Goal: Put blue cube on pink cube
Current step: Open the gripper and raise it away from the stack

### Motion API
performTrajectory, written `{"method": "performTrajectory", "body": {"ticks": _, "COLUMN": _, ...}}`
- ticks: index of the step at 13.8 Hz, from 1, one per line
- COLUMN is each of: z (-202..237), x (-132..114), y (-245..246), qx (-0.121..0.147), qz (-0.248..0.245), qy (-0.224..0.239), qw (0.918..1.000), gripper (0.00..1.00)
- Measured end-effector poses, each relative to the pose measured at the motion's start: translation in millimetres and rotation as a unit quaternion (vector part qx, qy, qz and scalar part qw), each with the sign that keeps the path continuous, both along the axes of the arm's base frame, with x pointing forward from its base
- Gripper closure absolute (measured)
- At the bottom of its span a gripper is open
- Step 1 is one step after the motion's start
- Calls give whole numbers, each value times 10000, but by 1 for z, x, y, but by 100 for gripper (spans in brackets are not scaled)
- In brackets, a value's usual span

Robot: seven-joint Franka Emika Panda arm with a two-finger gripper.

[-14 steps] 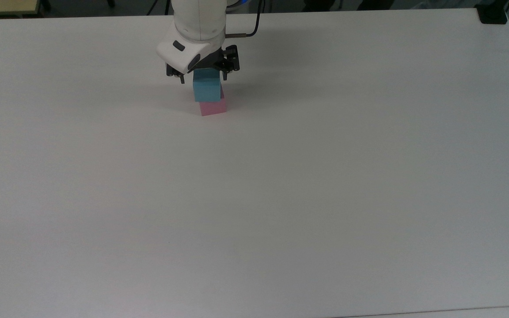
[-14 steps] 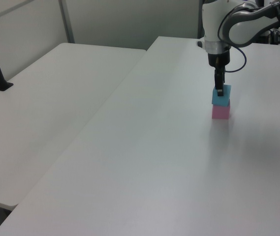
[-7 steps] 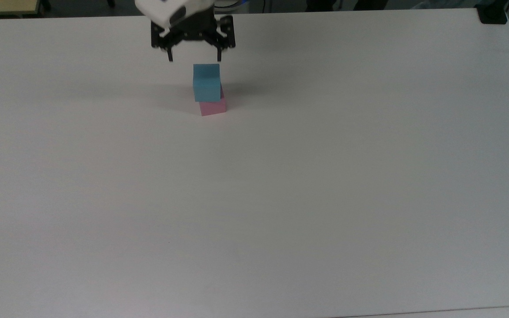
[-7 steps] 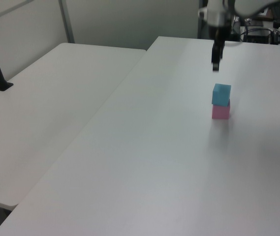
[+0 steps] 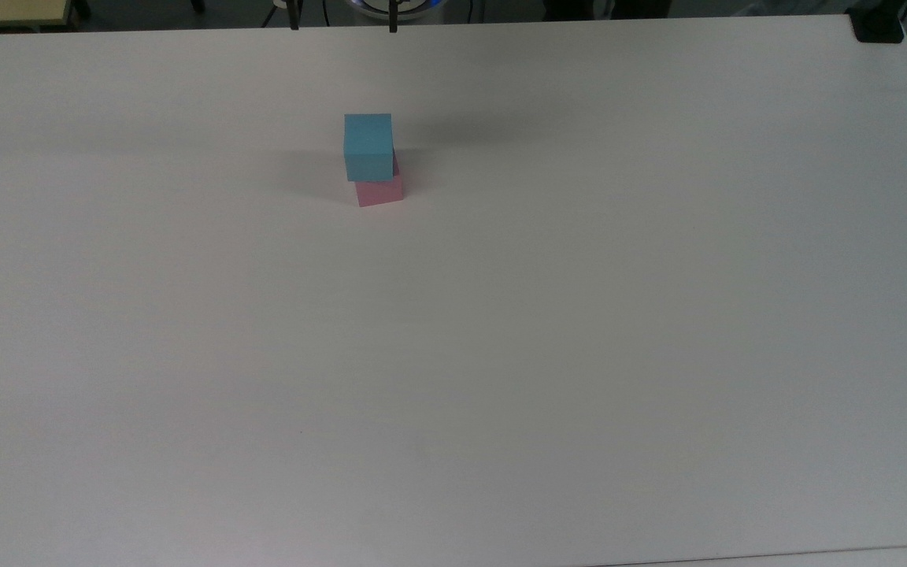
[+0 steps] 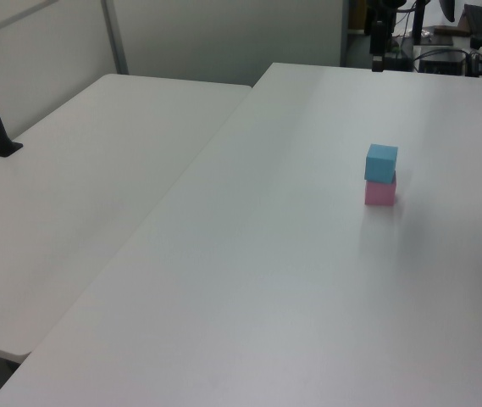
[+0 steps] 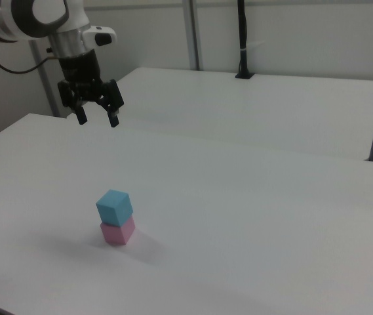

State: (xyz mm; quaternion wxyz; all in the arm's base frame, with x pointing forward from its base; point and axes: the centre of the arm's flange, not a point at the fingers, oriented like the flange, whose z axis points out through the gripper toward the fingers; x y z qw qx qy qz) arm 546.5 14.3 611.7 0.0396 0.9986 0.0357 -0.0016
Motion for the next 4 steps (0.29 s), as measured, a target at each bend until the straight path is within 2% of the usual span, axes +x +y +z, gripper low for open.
{"method": "performTrajectory", "body": {"ticks": 4, "z": -5, "x": 2, "y": 0, "qx": -2, "qz": -436, "qy": 7, "qw": 9990, "gripper": 0}}
